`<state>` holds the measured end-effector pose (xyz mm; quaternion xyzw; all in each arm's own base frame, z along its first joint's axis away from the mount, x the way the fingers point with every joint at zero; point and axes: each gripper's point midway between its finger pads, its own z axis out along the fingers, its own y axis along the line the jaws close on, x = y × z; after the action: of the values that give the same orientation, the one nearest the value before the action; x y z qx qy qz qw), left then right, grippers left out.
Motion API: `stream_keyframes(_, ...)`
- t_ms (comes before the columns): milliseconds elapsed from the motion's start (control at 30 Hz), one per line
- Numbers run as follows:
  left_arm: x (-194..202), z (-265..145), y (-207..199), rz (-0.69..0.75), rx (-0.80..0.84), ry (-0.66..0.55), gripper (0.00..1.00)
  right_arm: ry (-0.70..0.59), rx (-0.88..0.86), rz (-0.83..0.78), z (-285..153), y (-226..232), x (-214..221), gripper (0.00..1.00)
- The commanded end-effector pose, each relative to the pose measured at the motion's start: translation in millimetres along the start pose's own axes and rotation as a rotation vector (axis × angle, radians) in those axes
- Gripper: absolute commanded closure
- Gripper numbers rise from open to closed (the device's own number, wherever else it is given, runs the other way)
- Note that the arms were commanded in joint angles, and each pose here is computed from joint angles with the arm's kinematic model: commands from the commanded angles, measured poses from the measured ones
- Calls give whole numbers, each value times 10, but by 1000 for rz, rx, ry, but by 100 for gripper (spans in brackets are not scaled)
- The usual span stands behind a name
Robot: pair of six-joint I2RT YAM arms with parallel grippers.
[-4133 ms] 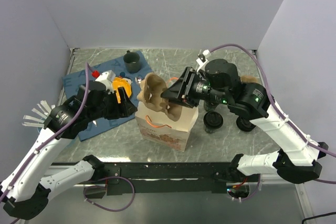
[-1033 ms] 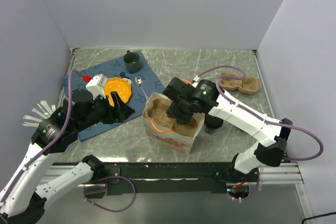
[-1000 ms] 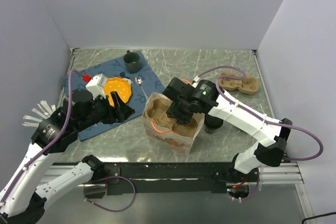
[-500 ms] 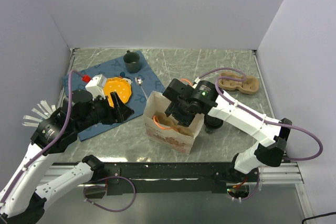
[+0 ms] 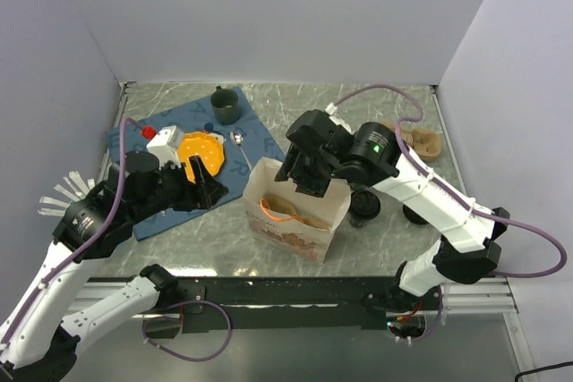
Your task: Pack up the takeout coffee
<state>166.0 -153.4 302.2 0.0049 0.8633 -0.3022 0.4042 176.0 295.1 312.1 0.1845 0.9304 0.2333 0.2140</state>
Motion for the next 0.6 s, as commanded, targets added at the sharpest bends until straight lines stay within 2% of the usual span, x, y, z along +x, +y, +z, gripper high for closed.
stream_keyframes(0,-172,-12,-124,22,34,-40,24,77,-142,-250,-263,113,118,38)
stream_keyframes(133,-187,77,-216,25,63,-11,25,46,-372,-365,-573,516,44,37)
stream_keyframes(200,-192,103,-264,11,79,-3,26,9,-434,-430,-674,612,-36,38)
stream_keyframes(233,-192,137,-285,4,86,4,26,25,-525,-463,-808,754,-11,38)
stream_keyframes(333,-212,244,-375,-4,132,1,27,-21,-617,-559,-955,890,-113,38)
stream_keyframes(467,-163,481,-436,55,189,23,29,-101,-658,-702,-1067,893,-206,38)
stream_keyframes(567,-150,604,-504,65,212,63,33,-153,-579,-722,-1088,692,-329,38)
